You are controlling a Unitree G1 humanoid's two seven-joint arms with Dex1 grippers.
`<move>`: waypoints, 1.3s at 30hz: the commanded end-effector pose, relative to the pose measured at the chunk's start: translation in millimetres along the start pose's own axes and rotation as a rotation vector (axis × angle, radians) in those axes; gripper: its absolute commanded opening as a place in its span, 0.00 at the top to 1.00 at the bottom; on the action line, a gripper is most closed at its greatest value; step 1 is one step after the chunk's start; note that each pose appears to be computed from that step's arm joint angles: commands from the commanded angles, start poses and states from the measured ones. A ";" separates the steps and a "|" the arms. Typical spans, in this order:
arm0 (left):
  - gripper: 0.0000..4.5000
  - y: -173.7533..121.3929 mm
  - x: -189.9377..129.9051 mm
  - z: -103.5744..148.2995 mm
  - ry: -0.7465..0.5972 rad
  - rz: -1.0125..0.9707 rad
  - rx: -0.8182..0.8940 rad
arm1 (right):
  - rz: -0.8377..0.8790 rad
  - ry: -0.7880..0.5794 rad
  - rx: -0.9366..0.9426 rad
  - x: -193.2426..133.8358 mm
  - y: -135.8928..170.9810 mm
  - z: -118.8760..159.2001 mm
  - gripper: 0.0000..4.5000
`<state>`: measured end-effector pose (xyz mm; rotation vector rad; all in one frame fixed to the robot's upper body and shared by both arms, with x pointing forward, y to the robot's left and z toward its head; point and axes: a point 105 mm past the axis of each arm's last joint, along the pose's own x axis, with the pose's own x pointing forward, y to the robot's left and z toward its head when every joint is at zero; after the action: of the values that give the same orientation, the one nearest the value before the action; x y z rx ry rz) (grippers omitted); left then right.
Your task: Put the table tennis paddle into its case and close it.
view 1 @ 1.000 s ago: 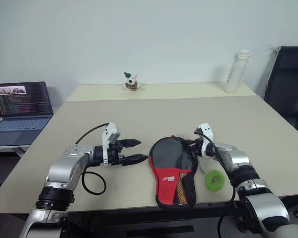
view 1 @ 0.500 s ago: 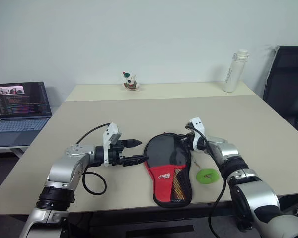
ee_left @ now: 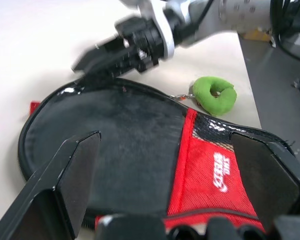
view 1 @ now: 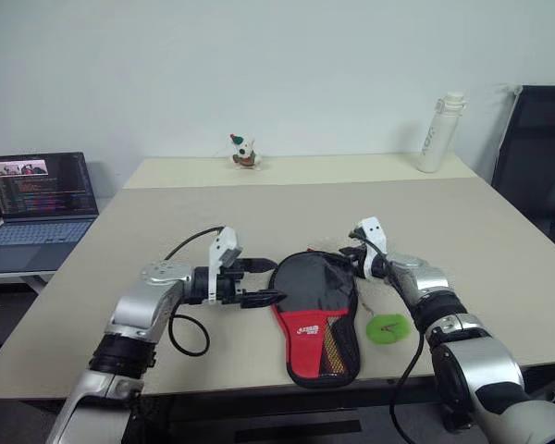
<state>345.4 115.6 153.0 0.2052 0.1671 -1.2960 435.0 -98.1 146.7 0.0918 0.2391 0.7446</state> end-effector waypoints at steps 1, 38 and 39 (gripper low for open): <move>0.00 3.0 11.8 -3.0 0.035 -0.023 0.084 | 0.114 -0.104 0.001 -25.0 20.9 32.7 0.01; 0.00 -8.9 89.8 -42.8 0.136 -0.221 0.203 | -0.135 0.424 -0.175 -157.6 17.8 -100.8 0.51; 0.00 -10.1 90.1 -44.3 0.140 -0.227 0.205 | -0.121 0.428 -0.194 -158.3 18.5 -97.7 0.59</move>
<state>362.7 40.4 95.0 0.4355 0.1601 -1.5066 290.2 -195.7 82.9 -0.2477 0.5653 0.6153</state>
